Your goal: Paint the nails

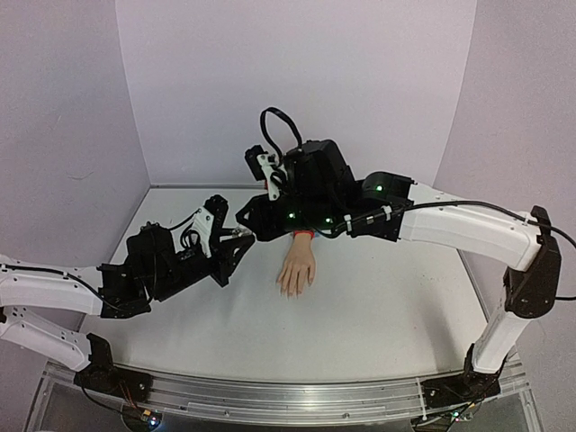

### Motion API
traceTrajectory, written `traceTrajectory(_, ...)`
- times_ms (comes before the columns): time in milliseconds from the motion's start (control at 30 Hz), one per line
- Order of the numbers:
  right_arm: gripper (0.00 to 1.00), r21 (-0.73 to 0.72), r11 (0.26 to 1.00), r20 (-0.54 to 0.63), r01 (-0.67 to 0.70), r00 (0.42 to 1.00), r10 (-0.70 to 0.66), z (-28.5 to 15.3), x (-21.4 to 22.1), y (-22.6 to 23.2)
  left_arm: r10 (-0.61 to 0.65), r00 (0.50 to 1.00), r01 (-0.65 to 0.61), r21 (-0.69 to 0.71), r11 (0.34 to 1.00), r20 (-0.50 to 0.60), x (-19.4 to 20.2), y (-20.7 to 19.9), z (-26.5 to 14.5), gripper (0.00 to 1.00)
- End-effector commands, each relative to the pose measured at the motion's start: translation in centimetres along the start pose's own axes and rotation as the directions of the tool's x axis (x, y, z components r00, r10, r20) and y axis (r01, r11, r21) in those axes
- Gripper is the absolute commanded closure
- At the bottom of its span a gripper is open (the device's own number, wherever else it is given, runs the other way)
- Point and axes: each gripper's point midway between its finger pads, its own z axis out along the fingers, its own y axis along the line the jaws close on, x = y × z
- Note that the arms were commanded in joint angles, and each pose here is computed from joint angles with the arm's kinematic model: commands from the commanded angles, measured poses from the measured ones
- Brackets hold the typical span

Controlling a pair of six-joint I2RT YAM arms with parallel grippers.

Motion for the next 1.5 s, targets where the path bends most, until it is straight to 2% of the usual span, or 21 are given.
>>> traceTrajectory(0,1.00,-0.266,0.938,-0.019,0.223,0.971,-0.236,-2.0,1.4,4.8,-0.073,0.993,0.051,0.237,0.970,0.087,-4.1,-3.5,-1.5,1.00)
traceTrajectory(67,1.00,-0.508,0.784,0.010,0.357,0.912,-0.409,-4.2,4.3,8.1,-0.091,0.993,0.053,0.425,0.904,0.069,-4.3,-6.0,-2.8,1.00)
traceTrajectory(133,1.00,-0.720,0.564,0.087,0.404,0.859,-0.504,-8.2,6.9,10.9,-0.089,0.995,0.048,0.590,0.806,0.040,-4.1,-8.2,-4.5,1.00)
traceTrajectory(200,1.00,-0.782,0.484,0.108,0.394,0.849,-0.517,-9.9,8.0,11.5,-0.088,0.996,0.051,0.670,0.741,0.022,-4.2,-9.3,-5.7,1.00)
traceTrajectory(233,1.00,-0.791,0.474,0.098,0.386,0.845,-0.525,-10.1,8.4,11.5,-0.088,0.996,0.051,0.699,0.713,0.017,-4.2,-9.7,-6.3,1.00)
traceTrajectory(267,1.00,-0.792,0.478,0.083,0.380,0.843,-0.532,-10.0,8.6,11.4,-0.090,0.996,0.053,0.710,0.702,0.015,-4.3,-9.8,-6.6,1.00)
traceTrajectory(367,0.97,-0.746,0.542,0.049,0.386,0.844,-0.534,-9.1,8.5,10.5,-0.098,0.995,0.049,0.667,0.743,0.036,-4.6,-8.9,-6.6,1.00)
traceTrajectory(500,0.40,-0.539,0.754,0.009,0.376,0.897,-0.442,-7.0,5.2,7.9,-0.080,0.996,0.043,0.523,0.851,0.048,-4.4,-6.3,-5.1,1.00)
traceTrajectory(567,0.29,-0.399,0.866,-0.021,0.302,0.941,-0.338,-6.1,3.4,6.1,-0.053,0.998,0.034,0.437,0.899,0.031,-3.8,-4.9,-4.2,1.00)
traceTrajectory(633,0.25,-0.286,0.929,-0.033,0.235,0.966,-0.255,-5.5,2.4,4.4,-0.020,1.000,0.014,0.364,0.931,0.011,-3.1,-3.7,-3.5,1.00)
traceTrajectory(900,0.29,-0.092,0.993,-0.102,0.067,0.992,-0.076,-3.6,2.5,1.4,0.065,0.998,-0.066,0.200,0.978,0.008,-2.3,-1.0,-2.1,1.00)
traceTrajectory(1167,0.48,-0.035,0.999,-0.097,-0.041,0.995,0.038,-0.7,1.2,1.4,0.023,1.000,-0.022,0.116,0.993,-0.004,-2.2,0.1,-0.4,1.00)
traceTrajectory(1467,0.67,0.052,0.998,-0.061,-0.042,0.997,0.045,0.3,0.5,0.1,-0.035,0.999,0.032,0.135,0.990,0.021,-2.6,-0.3,-0.1,1.00)
